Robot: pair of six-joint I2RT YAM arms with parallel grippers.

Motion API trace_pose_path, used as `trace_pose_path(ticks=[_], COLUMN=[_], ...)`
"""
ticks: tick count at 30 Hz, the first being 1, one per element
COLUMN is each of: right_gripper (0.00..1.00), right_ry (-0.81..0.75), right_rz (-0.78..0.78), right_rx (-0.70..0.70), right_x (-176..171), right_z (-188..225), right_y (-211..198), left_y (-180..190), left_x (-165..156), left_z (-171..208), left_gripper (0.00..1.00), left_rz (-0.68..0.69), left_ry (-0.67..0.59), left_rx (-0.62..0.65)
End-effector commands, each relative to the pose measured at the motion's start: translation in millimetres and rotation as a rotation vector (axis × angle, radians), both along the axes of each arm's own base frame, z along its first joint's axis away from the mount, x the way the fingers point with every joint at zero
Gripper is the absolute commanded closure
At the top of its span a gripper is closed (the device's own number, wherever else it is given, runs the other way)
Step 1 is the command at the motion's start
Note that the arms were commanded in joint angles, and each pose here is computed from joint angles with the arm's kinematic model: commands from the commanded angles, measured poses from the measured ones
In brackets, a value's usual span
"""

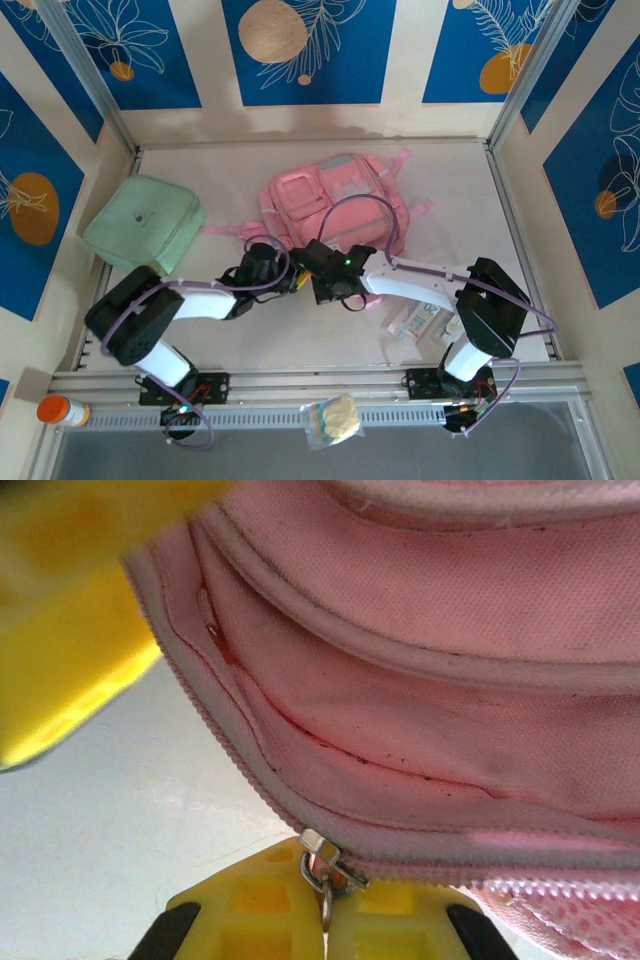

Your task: Pack books, pencil case, and school supplies into a backpack

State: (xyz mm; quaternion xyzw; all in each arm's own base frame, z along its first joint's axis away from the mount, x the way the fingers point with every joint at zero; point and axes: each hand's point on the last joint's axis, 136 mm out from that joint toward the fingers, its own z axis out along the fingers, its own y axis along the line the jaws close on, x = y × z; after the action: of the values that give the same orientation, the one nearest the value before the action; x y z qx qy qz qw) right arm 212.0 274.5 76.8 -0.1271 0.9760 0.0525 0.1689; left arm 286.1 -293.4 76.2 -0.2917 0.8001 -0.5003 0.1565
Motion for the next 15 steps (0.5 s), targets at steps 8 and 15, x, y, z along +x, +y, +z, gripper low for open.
trace_pose_path(ticks=[8, 15], right_gripper=[1.0, 1.0], right_ry=[-0.032, -0.059], right_rz=[-0.005, -0.015], right_rx=[-0.005, -0.038], right_x=[2, 5], right_z=[13, 22], right_y=[5, -4], left_y=[-15, -4], left_x=[14, 13], left_z=[-1, 6], left_gripper=[0.93, 1.0], left_rz=[0.078, 0.065], left_ry=[-0.034, -0.072], left_rx=[-0.093, 0.029])
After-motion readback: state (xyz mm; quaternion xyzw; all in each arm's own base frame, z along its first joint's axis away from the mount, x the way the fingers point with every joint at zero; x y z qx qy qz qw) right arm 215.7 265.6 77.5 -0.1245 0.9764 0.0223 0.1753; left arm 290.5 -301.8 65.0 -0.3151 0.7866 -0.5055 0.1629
